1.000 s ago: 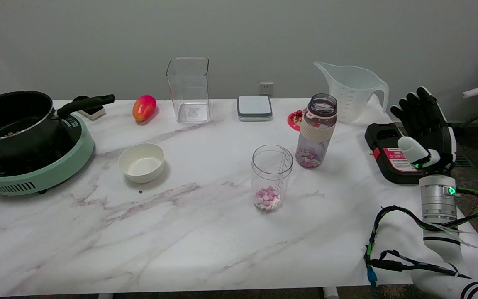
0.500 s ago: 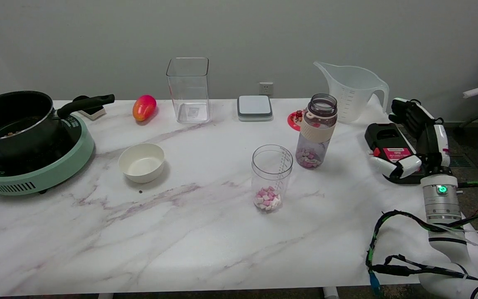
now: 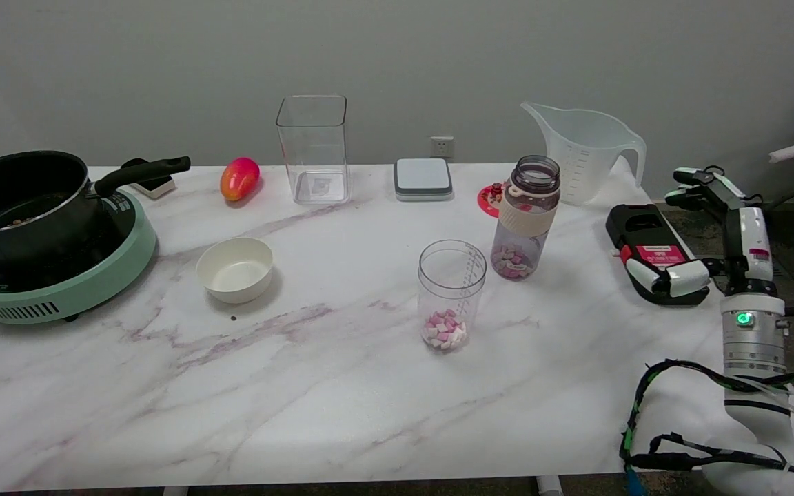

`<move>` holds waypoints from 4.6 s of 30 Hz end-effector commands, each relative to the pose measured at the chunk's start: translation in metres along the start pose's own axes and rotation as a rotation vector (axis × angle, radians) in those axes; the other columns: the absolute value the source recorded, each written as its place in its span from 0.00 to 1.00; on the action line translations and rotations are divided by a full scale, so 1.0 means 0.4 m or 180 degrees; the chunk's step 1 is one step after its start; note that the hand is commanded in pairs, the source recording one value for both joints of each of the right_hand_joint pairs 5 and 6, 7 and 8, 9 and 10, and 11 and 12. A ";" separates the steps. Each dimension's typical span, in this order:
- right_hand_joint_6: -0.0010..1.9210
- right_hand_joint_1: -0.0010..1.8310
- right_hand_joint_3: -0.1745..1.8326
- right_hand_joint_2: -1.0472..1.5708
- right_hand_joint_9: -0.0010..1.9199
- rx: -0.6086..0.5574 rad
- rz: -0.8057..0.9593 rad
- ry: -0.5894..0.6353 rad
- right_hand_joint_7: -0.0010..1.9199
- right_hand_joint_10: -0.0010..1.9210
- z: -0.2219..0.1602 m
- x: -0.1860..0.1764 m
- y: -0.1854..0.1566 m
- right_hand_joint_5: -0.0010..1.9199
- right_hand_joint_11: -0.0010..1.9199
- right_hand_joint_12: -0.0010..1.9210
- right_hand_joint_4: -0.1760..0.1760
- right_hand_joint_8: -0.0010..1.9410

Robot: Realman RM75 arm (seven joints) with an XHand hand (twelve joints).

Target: Pick up the transparent cup with candy.

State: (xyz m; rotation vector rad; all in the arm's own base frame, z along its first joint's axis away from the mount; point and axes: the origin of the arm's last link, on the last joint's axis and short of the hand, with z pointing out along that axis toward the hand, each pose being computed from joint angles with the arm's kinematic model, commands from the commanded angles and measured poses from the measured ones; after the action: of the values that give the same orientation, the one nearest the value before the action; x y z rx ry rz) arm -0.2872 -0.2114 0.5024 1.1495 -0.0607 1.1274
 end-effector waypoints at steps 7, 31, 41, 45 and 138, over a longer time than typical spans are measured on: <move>0.40 0.69 0.70 0.30 0.33 -0.0444 0.1440 0.0307 0.36 0.33 -0.167 -0.125 -0.174 0.40 0.36 0.36 0.50 0.35; 0.10 0.55 0.56 0.30 0.26 -0.0500 0.2635 -0.0755 0.22 0.26 -0.285 -0.296 -0.321 0.10 0.33 0.33 0.50 0.22; 0.10 0.53 0.55 0.31 0.25 -0.0591 0.2875 -0.1138 0.22 0.25 -0.317 -0.332 -0.319 0.10 0.31 0.31 0.50 0.22; 0.09 0.53 0.55 0.31 0.25 -0.0541 0.2925 -0.1217 0.22 0.25 -0.307 -0.342 -0.318 0.09 0.31 0.31 0.50 0.22; 0.35 0.77 0.39 0.50 0.46 -0.0616 0.2576 -0.1929 0.49 0.46 -0.167 -0.510 -0.283 0.35 0.45 0.45 0.50 0.48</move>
State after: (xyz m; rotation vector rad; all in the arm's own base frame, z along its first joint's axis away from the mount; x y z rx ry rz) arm -0.3362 -0.2885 0.2820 1.2861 -1.1661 1.3778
